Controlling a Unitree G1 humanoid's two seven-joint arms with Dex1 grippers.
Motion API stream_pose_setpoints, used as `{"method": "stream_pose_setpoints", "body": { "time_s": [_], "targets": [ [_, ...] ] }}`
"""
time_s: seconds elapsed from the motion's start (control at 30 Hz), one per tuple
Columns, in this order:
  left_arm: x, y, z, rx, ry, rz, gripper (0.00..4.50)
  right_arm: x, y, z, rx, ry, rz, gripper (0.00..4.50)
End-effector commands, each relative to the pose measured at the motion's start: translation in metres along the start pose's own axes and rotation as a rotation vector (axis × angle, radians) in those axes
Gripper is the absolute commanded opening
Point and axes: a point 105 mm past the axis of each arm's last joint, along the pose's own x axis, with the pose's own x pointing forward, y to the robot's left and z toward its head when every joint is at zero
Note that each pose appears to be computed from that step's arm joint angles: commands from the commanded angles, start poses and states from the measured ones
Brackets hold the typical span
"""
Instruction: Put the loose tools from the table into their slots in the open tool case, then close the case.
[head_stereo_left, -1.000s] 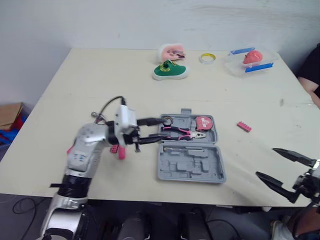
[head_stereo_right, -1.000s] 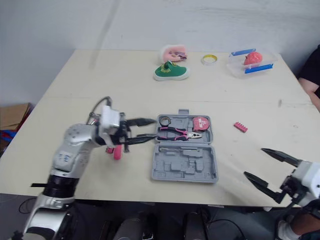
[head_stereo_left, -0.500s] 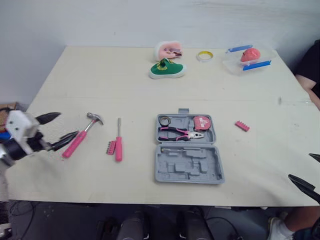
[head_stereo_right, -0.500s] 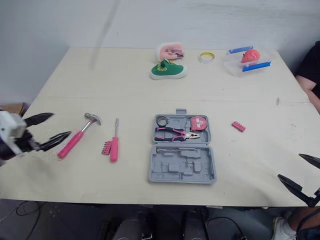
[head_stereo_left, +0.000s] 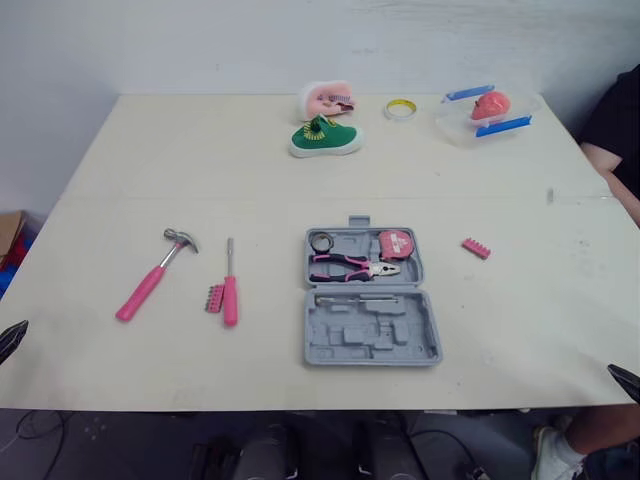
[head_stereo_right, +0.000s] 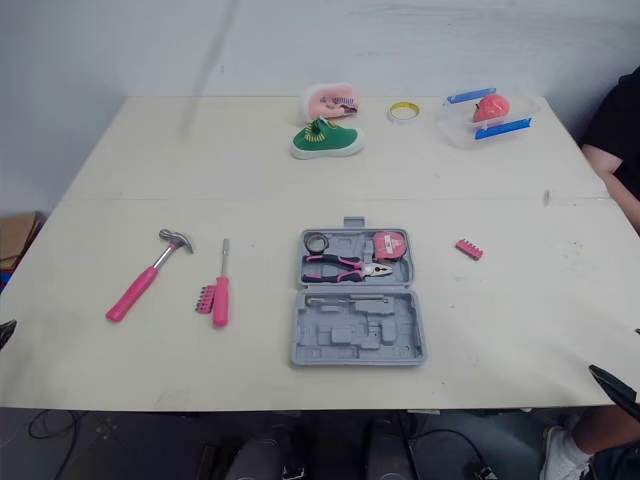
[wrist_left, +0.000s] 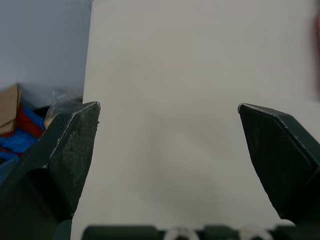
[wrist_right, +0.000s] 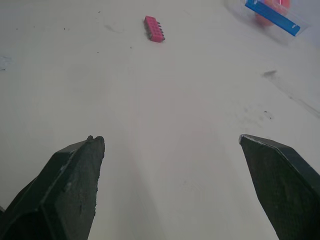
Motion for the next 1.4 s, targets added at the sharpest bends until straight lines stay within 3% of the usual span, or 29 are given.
{"method": "stream_pose_setpoints", "body": {
  "time_s": [0.03,0.27,0.37,0.57,0.7,0.87,1.0,1.2,1.3,1.4],
  "targets": [
    [0.017,-0.013,0.038,0.034,-0.105,-0.071,4.47,0.005,-0.006,0.008,-0.012,-0.023,0.005,4.50],
    [0.030,-0.033,0.054,0.042,-0.084,-0.181,4.47,0.034,0.001,0.043,-0.022,-0.176,0.091,4.50],
    [0.046,-0.042,0.056,-0.003,-0.016,-0.224,4.47,0.060,0.010,0.075,-0.002,-0.314,0.133,4.50],
    [0.065,-0.070,0.044,-0.014,0.186,-0.361,4.47,0.092,0.047,0.123,0.043,-0.502,0.256,4.50],
    [0.088,-0.085,0.040,-0.030,0.221,-0.349,4.47,0.105,0.089,0.145,0.026,-0.593,0.425,4.50],
    [0.114,-0.104,0.041,-0.012,0.186,-0.388,4.47,0.117,0.108,0.152,0.012,-0.614,0.510,4.50],
    [0.126,-0.111,0.030,0.090,0.272,-0.401,4.47,0.120,0.111,0.150,0.064,-0.585,0.530,4.50],
    [0.135,-0.119,0.026,-0.003,0.291,-0.425,4.47,0.120,0.114,0.152,0.058,-0.585,0.532,4.50],
    [0.129,-0.127,0.011,-0.032,0.358,-0.476,3.67,0.120,0.116,0.153,0.055,-0.581,0.532,4.50],
    [0.129,-0.124,0.001,-0.031,0.395,-0.427,2.39,0.119,0.115,0.153,0.049,-0.579,0.515,4.50]
  ]
}}
